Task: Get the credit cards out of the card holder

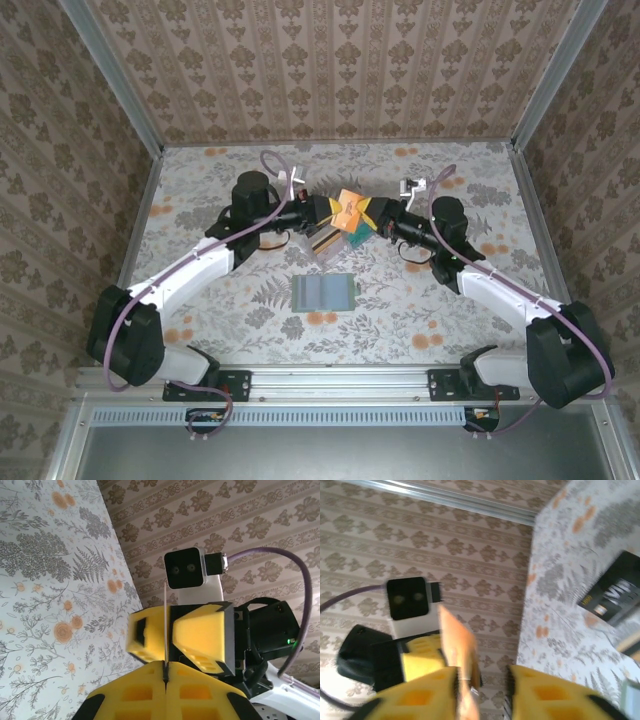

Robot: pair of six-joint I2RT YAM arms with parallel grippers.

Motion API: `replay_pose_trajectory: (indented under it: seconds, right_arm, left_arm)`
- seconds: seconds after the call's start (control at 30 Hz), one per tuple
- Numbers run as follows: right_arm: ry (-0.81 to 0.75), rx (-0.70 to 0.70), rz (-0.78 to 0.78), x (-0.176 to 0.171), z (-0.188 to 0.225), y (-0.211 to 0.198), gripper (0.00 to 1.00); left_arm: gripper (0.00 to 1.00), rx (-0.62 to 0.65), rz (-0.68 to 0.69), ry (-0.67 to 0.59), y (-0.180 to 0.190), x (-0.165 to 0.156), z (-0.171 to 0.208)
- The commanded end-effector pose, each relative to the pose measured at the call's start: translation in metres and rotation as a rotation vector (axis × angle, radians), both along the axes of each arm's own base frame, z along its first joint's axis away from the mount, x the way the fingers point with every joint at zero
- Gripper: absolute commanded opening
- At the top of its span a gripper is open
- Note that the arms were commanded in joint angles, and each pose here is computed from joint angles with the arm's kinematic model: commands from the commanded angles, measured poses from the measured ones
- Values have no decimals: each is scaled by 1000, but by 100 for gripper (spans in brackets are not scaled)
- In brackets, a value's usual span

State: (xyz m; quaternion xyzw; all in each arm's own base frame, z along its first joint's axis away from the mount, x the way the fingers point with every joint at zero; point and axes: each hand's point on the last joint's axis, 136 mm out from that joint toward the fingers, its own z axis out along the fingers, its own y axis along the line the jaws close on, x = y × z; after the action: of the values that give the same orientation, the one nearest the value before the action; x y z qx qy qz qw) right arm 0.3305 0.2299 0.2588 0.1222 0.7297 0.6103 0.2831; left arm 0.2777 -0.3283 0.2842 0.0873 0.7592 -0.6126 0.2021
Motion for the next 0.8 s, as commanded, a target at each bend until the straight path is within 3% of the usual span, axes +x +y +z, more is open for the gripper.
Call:
replay_pose_trajectory:
  seconds: [0.0, 0.1, 0.27, 0.43, 0.57, 0.77]
  right_arm:
    - [6, -149, -20, -8, -6, -10, 66]
    - [11, -268, -55, -13, -17, -24, 82]
    - [30, -490, -91, -24, -40, -49, 96]
    - [77, -637, -74, -28, -60, -62, 100]
    - [111, -672, -85, -22, -68, -65, 100]
    - [207, -712, -129, -18, -90, -74, 100]
  left_arm:
    - [0, 74, 20, -169, 9, -4, 14]
    - [0, 189, 74, -233, 22, 0, 2]
    - [0, 422, 70, -363, 40, 0, -18]
    - [0, 596, -9, -558, 43, -1, -24]
    - [5, 652, -57, -623, 39, 3, -29]
    - [0, 790, -128, -661, 32, 17, -57]
